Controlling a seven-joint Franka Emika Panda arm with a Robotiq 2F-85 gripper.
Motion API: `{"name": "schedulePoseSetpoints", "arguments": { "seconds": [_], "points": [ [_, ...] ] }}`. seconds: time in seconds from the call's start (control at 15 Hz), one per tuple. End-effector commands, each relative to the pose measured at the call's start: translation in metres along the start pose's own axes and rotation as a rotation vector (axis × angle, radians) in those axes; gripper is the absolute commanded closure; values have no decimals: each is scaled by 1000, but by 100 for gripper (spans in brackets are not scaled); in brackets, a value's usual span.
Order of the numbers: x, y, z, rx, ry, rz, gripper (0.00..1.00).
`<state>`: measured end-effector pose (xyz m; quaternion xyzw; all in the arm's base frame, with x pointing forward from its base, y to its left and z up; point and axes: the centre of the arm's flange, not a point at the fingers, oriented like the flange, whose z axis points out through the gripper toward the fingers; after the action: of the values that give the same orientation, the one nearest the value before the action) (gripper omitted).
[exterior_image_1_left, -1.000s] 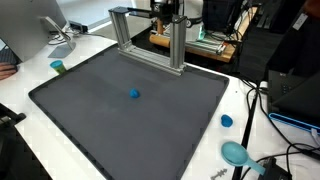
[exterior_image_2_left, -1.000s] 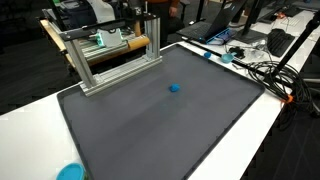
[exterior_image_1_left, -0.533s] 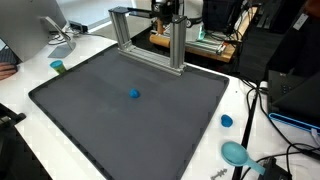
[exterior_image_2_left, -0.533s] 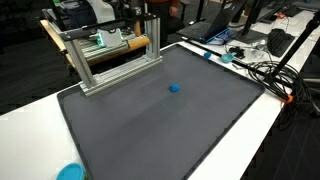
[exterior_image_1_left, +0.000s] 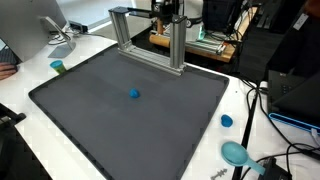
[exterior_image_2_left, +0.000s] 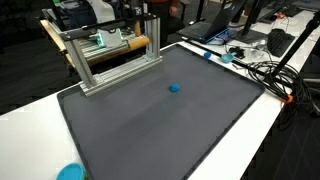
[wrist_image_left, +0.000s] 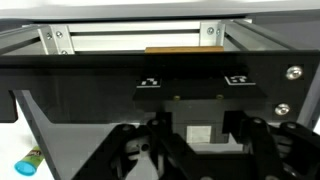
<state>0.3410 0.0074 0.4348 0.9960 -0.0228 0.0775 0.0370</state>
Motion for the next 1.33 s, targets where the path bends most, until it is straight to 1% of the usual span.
{"name": "schedulePoseSetpoints", "arguments": {
  "seconds": [0.0, 0.27, 0.33, 0.4, 0.47, 0.53, 0.67, 0.73, 0.87, 1.07, 1.27],
  "points": [
    [-9, -1, 0, 23, -2, -4, 65],
    [-8, -1, 0, 42, -16, -32, 66],
    [-9, -1, -1, 46, -20, -45, 26],
    [-10, -1, -2, 51, -24, -57, 19],
    [-11, -2, -2, 54, -32, -68, 17],
    [-11, -3, -2, 54, -38, -77, 21],
    [-12, -5, -3, 58, -52, -97, 37],
    [-11, -3, -4, 53, -55, -94, 53],
    [-9, 1, -7, 48, -48, -86, 65],
    [-7, 1, -8, 48, -44, -85, 72],
    [-5, -2, -6, 53, -25, -84, 72]
  ]
}}
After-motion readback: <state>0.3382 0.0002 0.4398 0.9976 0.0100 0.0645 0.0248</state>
